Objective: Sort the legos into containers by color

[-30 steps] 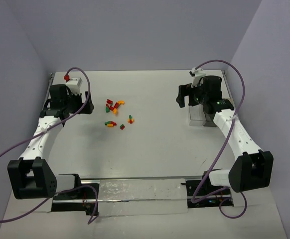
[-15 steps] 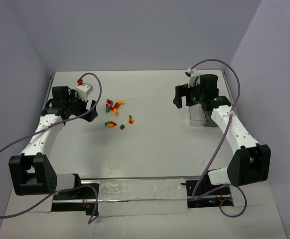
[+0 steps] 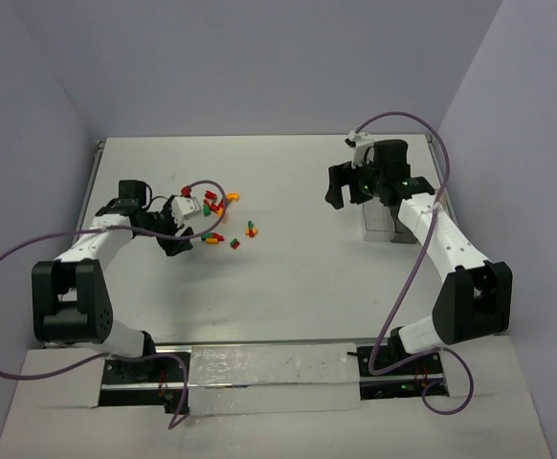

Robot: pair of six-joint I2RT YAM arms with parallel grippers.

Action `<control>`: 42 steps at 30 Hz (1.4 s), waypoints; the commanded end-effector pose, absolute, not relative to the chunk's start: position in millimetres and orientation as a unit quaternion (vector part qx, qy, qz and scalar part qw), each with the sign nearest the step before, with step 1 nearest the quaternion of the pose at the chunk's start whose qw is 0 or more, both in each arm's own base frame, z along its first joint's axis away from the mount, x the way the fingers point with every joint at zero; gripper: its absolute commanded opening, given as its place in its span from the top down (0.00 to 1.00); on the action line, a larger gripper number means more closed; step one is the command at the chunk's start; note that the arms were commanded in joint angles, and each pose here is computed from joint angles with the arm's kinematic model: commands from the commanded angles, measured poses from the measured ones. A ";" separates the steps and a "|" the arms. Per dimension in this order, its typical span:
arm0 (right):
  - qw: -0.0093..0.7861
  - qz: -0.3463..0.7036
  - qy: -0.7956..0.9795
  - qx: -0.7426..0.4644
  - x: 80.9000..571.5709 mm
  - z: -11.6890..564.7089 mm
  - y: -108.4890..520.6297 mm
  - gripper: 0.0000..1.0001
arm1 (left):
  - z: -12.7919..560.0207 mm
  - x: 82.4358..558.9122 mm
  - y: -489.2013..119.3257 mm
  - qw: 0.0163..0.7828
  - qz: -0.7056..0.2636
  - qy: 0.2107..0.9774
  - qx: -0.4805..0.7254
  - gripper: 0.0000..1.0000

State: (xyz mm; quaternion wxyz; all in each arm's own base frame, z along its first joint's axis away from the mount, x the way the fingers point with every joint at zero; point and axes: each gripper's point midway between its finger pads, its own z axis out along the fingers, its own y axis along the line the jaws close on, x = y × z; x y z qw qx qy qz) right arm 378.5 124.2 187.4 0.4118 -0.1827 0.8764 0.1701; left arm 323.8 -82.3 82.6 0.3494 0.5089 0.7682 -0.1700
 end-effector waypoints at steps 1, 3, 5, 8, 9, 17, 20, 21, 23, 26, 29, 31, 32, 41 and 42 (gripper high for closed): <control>0.419 0.175 0.869 -0.198 384.8 200.4 131.1 0.00 | 83.6 343.3 -96.7 0.391 -0.181 0.694 0.577 0.24; 0.416 0.175 0.870 -0.198 384.6 198.1 131.0 0.00 | 77.3 347.9 -99.0 0.386 -0.193 0.691 0.580 0.27; 0.414 0.174 0.871 -0.199 383.7 195.4 130.7 0.00 | 70.7 352.7 -101.8 0.378 -0.209 0.690 0.581 0.30; 0.412 0.174 0.872 -0.200 383.0 192.9 130.5 0.00 | 65.5 357.0 -103.5 0.370 -0.209 0.686 0.590 0.36; 0.411 0.174 0.872 -0.200 383.2 192.2 130.5 0.00 | 64.4 359.9 -104.3 0.369 -0.205 0.686 0.593 0.37; 0.405 0.178 0.874 -0.201 385.1 190.5 132.4 0.00 | 50.9 370.7 -110.7 0.334 -0.203 0.685 0.615 0.48; 0.402 0.177 0.875 -0.202 385.9 188.4 132.5 0.00 | 45.6 368.5 -115.3 0.318 -0.202 0.679 0.630 0.49; 0.401 0.177 0.876 -0.202 386.1 188.0 132.5 0.00 | 42.2 367.2 -116.1 0.308 -0.202 0.679 0.636 0.49; 0.400 0.177 0.876 -0.203 386.5 187.8 132.5 0.00 | 37.2 363.7 -118.5 0.291 -0.204 0.676 0.645 0.50; 0.398 0.177 0.877 -0.203 386.5 186.6 132.4 0.00 | 31.1 358.3 -121.8 0.271 -0.203 0.670 0.660 0.50; 0.397 0.177 0.877 -0.204 386.9 185.8 132.5 0.00 | 26.7 352.9 -124.2 0.255 -0.206 0.669 0.667 0.51; 0.397 0.177 0.877 -0.204 386.9 185.9 132.5 0.00 | 24.4 352.9 -125.3 0.250 -0.203 0.671 0.668 0.53; 0.397 0.177 0.877 -0.203 387.3 185.9 132.4 0.00 | 23.2 353.5 -125.3 0.247 -0.201 0.672 0.668 0.55; 0.394 0.184 0.878 -0.202 387.3 185.7 135.0 0.00 | 15.2 357.2 -124.0 0.235 -0.183 0.690 0.660 0.71; 0.394 0.186 0.877 -0.201 387.6 186.4 135.5 0.00 | 15.5 357.6 -124.3 0.236 -0.181 0.693 0.657 0.73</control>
